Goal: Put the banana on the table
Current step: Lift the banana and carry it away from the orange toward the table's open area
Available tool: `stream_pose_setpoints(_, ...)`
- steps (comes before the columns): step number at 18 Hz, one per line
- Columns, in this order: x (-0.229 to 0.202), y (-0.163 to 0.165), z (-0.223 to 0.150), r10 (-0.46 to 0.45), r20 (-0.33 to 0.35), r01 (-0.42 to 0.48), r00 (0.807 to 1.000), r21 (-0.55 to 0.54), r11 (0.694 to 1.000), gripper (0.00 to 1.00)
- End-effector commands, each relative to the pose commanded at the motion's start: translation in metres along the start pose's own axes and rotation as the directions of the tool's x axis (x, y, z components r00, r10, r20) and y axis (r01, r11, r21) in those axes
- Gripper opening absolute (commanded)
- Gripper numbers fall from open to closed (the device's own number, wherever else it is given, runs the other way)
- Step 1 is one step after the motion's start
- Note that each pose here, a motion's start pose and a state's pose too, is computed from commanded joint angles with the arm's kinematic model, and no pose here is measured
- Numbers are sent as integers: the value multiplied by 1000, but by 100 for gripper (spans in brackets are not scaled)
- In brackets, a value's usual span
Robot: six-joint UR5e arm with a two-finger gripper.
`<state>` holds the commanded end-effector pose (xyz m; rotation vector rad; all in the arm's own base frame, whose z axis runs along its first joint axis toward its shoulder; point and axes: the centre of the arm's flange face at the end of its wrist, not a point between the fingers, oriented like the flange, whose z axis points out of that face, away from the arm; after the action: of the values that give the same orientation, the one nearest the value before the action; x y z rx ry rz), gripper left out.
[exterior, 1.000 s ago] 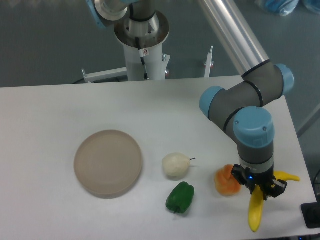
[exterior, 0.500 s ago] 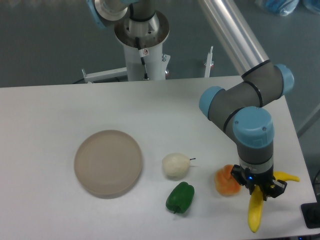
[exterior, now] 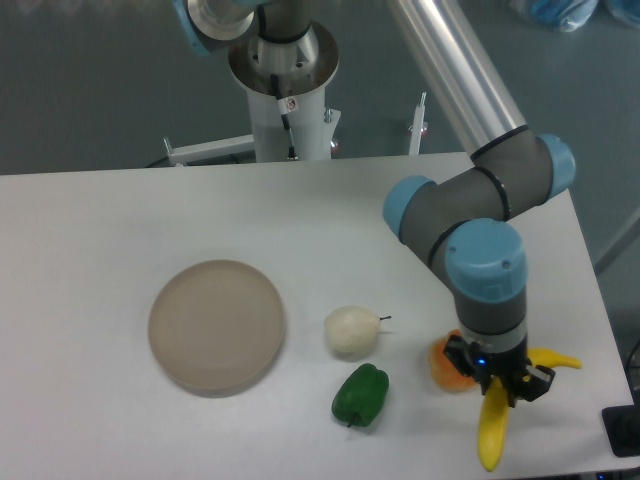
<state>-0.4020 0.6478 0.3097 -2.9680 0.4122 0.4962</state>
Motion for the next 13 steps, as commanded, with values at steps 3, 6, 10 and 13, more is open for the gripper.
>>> stream_pose_setpoints(3,21,14,-21,7,-17,-7,1000,-9,1000,24)
stream_pose_setpoints(6,44,33,-42,15,-31,-16,999,-18,1000,24)
stream_pose_setpoints(10,67,55,-61,21,-48,-22,999,-27,999,24)
stream_pose_setpoints(13,87,72,-59,56,-79,-60,995,-42,997,24)
